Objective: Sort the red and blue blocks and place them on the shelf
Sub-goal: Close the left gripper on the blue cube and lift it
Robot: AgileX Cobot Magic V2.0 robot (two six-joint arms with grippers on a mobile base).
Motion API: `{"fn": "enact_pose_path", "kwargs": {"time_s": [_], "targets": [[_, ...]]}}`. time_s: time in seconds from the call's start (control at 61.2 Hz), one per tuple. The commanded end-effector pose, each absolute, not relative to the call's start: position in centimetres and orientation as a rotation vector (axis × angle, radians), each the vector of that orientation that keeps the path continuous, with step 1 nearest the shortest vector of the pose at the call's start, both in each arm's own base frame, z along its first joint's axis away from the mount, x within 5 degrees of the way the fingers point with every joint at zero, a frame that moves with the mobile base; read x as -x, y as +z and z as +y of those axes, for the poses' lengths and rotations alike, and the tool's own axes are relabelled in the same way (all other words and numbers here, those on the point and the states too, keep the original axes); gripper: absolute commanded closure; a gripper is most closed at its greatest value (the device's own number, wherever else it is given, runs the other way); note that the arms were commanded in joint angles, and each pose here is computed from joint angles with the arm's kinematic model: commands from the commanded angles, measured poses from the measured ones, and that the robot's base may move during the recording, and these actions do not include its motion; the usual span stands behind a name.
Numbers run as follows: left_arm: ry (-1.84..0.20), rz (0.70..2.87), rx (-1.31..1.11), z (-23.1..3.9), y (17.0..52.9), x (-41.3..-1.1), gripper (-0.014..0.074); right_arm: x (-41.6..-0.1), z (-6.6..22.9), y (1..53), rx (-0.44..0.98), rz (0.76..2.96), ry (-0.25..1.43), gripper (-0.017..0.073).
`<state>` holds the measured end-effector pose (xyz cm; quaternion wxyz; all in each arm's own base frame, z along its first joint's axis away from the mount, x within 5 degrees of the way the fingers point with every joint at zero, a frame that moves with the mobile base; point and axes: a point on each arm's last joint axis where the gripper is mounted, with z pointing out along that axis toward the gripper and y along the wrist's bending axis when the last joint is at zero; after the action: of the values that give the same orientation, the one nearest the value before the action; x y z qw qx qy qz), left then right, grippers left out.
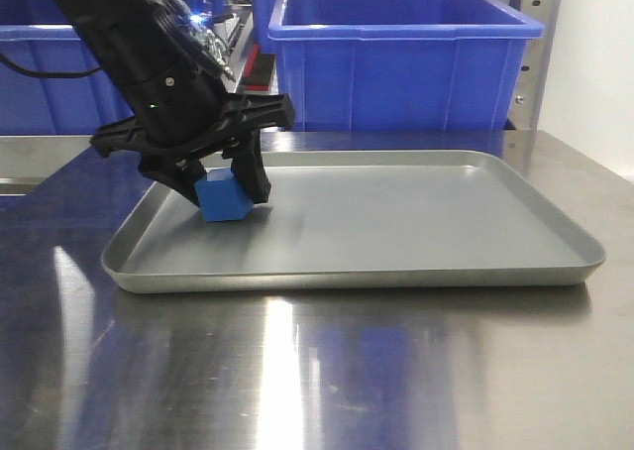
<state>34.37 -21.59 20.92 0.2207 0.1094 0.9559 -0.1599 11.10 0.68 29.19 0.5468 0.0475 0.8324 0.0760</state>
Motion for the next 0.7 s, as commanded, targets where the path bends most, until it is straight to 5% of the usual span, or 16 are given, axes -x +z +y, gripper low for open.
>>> {"fn": "enact_pose_path", "kwargs": {"time_s": [0.0, 0.311, 0.687], "targets": [[-0.514, 2.535, -0.265, -21.6, 24.7, -34.1, 0.0457, -11.4, 0.5, 30.8, -0.115, 1.865, 0.172, 0.0501], [-0.537, 2.37, -0.202, -18.6, 30.6, -33.4, 0.0457, -11.4, 0.5, 30.8, -0.115, 1.865, 0.172, 0.0501], [-0.356, 2.14, -0.16, -11.4, 38.6, -30.5, 0.0457, -11.4, 0.5, 30.8, -0.115, 1.865, 0.172, 0.0501]]}}
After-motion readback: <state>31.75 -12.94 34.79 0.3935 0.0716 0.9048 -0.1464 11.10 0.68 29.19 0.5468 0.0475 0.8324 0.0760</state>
